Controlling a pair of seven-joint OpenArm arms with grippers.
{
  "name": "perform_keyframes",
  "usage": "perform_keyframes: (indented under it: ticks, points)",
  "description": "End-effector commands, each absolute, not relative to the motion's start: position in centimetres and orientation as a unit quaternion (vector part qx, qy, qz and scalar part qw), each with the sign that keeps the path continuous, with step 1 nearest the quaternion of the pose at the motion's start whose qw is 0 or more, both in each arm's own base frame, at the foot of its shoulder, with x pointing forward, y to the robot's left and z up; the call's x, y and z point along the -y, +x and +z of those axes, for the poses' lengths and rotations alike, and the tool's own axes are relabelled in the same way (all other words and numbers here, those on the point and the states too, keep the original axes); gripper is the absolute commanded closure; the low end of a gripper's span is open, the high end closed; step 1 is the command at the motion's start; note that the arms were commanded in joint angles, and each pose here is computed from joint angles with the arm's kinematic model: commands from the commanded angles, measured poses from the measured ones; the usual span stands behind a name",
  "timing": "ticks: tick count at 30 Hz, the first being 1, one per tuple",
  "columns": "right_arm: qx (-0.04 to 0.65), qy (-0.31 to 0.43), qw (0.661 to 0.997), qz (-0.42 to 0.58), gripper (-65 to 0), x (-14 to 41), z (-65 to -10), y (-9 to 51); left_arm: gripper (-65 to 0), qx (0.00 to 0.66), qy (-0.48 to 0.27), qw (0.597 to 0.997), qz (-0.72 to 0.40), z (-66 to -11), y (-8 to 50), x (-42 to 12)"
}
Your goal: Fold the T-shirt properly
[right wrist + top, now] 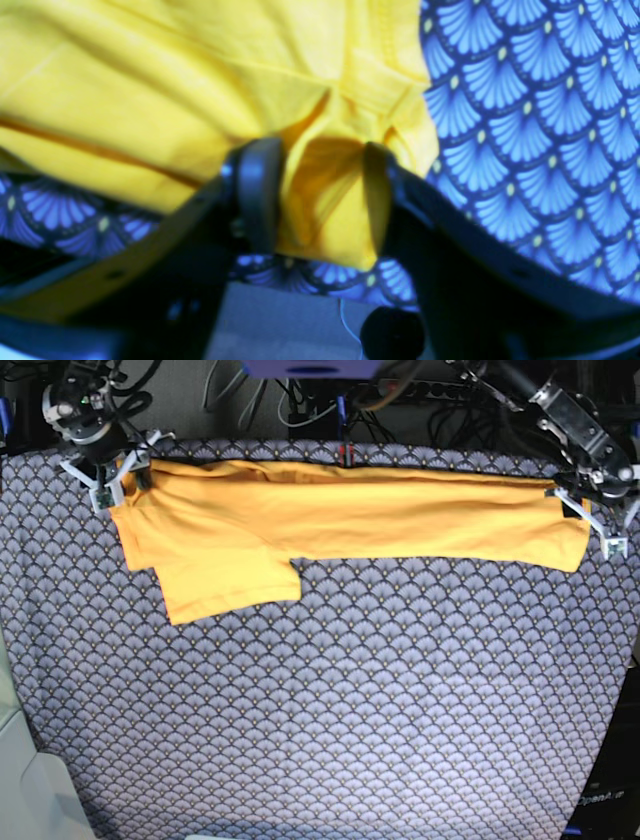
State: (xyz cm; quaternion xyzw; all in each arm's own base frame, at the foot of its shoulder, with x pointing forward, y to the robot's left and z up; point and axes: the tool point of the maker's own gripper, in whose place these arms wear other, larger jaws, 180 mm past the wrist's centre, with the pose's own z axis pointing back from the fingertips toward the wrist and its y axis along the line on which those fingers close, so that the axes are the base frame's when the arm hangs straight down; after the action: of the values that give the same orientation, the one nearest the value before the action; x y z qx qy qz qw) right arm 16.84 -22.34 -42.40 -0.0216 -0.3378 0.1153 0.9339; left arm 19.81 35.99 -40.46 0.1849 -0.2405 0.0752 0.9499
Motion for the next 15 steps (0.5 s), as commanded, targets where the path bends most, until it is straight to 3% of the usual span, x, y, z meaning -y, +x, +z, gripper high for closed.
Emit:
perform_keyframes:
  ticks: [1,4,15]
  points:
    - [0.339,-0.029,0.933,0.118,-32.0,22.7,-42.0,16.8,-37.5,0.258,0.189,0.944,0.077,-39.7,20.8,-36.4]
    - [0.339,-0.038,0.933,0.112,-35.2,23.5,-41.8,16.7,-37.5,0.252,0.176,0.948,0.079,-40.6,20.9,-36.0]
    - [0.393,-0.107,0.907,0.11,-35.5,27.0,-36.6,18.8,-37.5,0.216,0.141,0.963,0.081,-43.8,20.7,-36.6]
